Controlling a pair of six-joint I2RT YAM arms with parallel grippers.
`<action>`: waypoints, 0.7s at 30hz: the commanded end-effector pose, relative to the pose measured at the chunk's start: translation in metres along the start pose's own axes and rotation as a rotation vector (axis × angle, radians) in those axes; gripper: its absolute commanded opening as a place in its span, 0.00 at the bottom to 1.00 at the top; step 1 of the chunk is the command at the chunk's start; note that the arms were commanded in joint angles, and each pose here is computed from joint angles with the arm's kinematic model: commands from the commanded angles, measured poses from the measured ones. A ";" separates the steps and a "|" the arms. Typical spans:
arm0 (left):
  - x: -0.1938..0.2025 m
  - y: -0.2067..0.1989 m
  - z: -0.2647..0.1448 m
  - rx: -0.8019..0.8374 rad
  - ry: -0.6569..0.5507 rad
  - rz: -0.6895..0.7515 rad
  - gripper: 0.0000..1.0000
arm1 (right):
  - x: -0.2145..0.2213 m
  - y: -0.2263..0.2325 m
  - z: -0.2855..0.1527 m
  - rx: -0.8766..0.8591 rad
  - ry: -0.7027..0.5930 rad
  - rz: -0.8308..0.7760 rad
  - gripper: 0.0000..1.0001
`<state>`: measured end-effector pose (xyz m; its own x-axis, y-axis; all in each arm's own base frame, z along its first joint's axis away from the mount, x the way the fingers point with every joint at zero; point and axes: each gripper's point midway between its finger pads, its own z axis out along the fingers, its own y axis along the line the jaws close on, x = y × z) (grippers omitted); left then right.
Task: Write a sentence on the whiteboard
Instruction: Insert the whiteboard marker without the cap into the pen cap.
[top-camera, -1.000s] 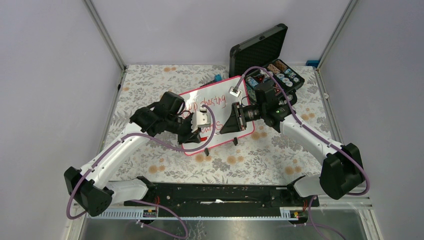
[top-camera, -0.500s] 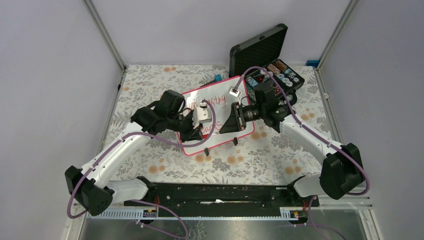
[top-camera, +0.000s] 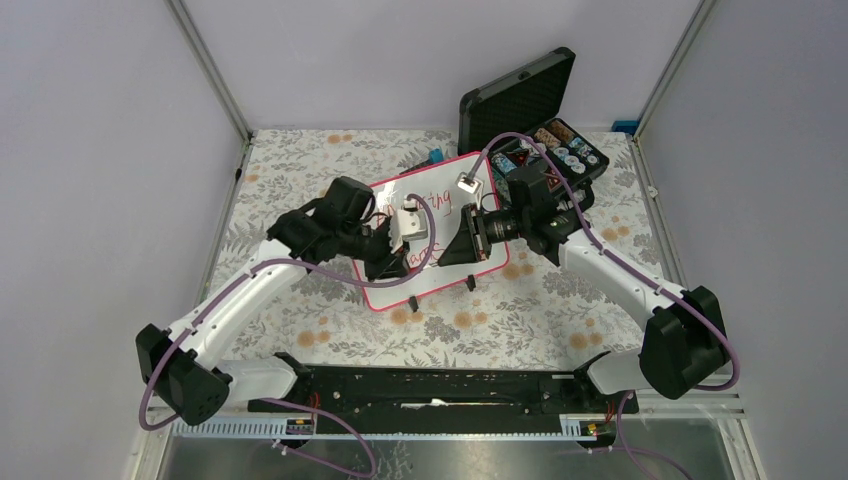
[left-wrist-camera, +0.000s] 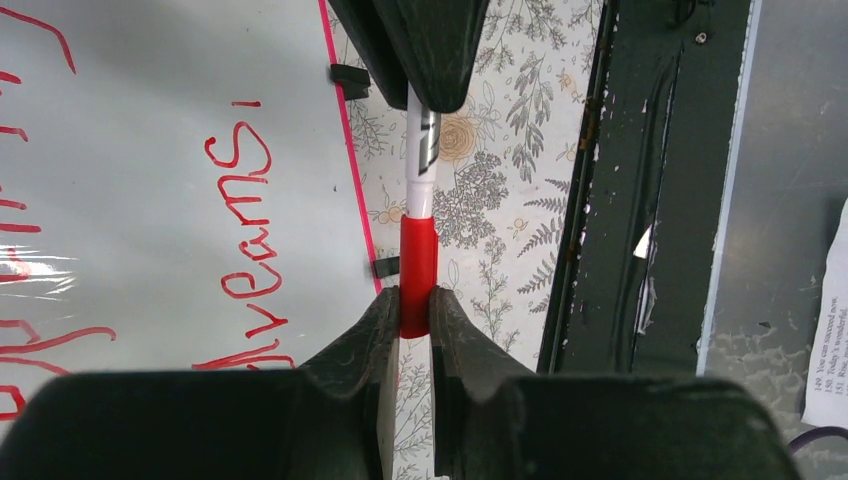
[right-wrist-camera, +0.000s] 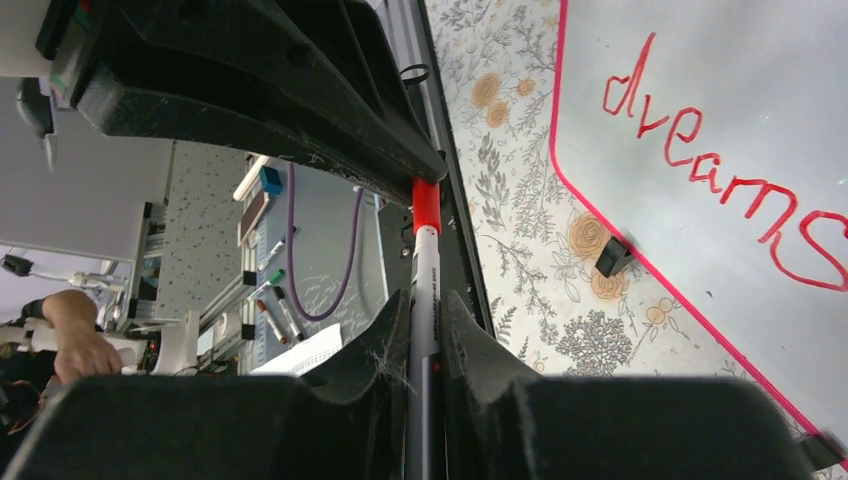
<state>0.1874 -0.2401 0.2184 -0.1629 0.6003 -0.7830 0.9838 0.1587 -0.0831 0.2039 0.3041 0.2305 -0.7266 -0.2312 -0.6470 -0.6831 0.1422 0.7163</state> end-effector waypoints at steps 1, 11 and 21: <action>-0.035 0.014 -0.002 -0.037 -0.099 0.015 0.00 | -0.012 0.004 0.004 0.016 -0.019 -0.052 0.00; -0.063 0.023 -0.001 -0.026 -0.156 0.009 0.00 | -0.011 -0.007 0.015 -0.003 -0.032 -0.029 0.00; -0.070 0.030 0.004 -0.070 -0.108 0.076 0.00 | -0.002 -0.018 0.029 -0.093 -0.077 0.064 0.00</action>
<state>0.2084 -0.2427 0.2151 -0.2790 0.6420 -0.7141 0.9565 0.2520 -0.1472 0.2217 0.3185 0.2179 -0.7447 -0.1561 -0.6489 -0.6665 0.1207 0.7357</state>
